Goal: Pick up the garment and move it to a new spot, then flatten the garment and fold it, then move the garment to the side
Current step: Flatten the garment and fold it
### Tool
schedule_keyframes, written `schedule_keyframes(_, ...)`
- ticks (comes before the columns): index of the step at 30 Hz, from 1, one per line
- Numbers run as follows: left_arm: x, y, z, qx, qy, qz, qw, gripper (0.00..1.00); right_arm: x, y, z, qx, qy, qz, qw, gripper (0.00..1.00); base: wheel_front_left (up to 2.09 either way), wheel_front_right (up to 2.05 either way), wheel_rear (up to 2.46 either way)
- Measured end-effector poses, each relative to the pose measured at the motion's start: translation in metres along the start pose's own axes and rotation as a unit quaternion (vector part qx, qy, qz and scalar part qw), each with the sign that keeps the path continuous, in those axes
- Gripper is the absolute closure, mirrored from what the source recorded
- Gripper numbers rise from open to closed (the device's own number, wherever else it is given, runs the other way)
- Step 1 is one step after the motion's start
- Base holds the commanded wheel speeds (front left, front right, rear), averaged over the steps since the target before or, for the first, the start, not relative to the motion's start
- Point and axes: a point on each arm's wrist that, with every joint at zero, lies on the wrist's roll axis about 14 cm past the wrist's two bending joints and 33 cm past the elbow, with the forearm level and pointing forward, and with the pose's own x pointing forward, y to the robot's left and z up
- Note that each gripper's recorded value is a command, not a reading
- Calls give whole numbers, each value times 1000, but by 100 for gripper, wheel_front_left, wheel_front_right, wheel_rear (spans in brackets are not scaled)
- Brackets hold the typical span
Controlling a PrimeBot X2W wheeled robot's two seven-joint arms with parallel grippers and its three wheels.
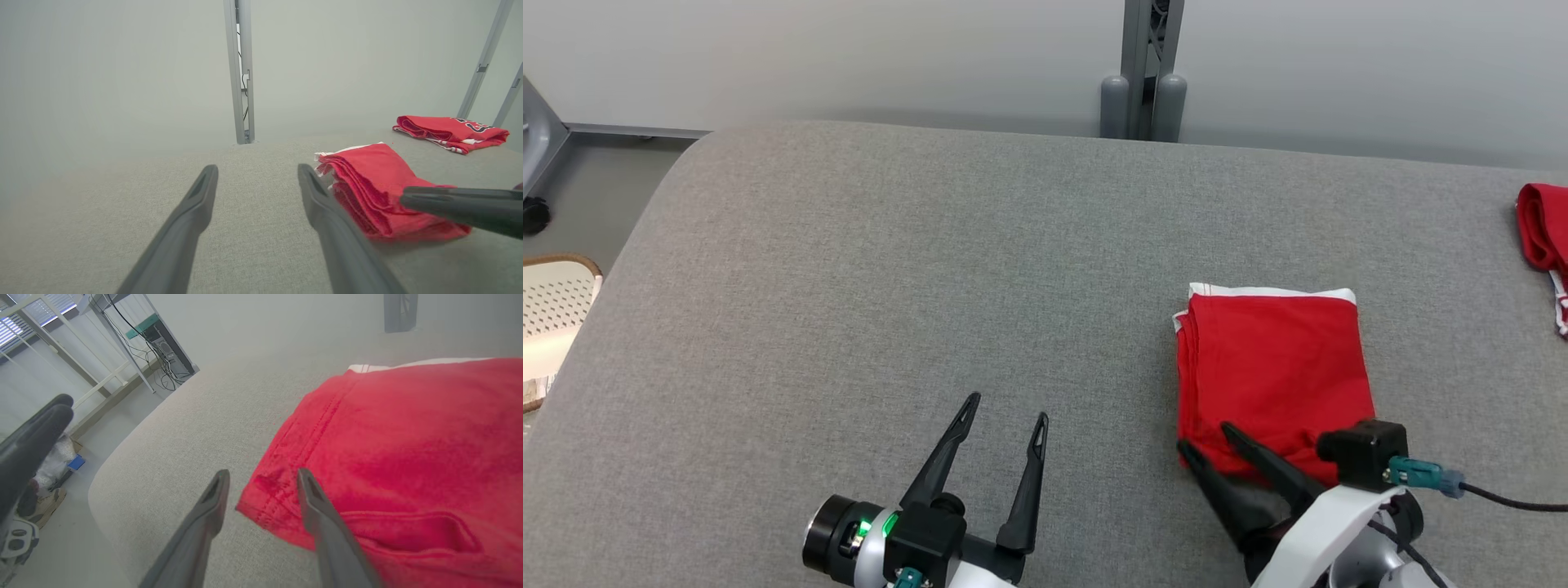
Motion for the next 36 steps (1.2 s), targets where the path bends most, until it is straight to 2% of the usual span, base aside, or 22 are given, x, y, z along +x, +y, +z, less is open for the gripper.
schedule_keyframes(5, -1, -2, 0, -1, 0, -4, 1000, 0, -6, 11, 8, 12, -13, 11, 1000, 0, 0, 0, 0)
schedule_keyframes(11, 2, -9, 3, -2, -6, -15, 1000, 0, -20, -6, 46, 2, -92, -21, 995, 0, 0, 0, 0)
schedule_keyframes(17, 10, -14, 8, -5, -15, -23, 1000, 0, -43, -51, 77, -39, -164, -95, 981, 0, 0, 0, 0)
schedule_keyframes(25, 21, -17, 12, -25, -20, -20, 999, 0, -80, -96, 87, -101, -202, -172, 959, 0, 0, 0, 0)
schedule_keyframes(31, 22, -17, 11, -37, -17, -14, 999, 0, -97, -105, 85, -133, -204, -197, 950, 0, 0, 0, 0)
schedule_keyframes(36, 20, -17, 12, -38, -19, -13, 999, 0, -110, -95, 91, -147, -227, -207, 940, 0, 0, 0, 0)
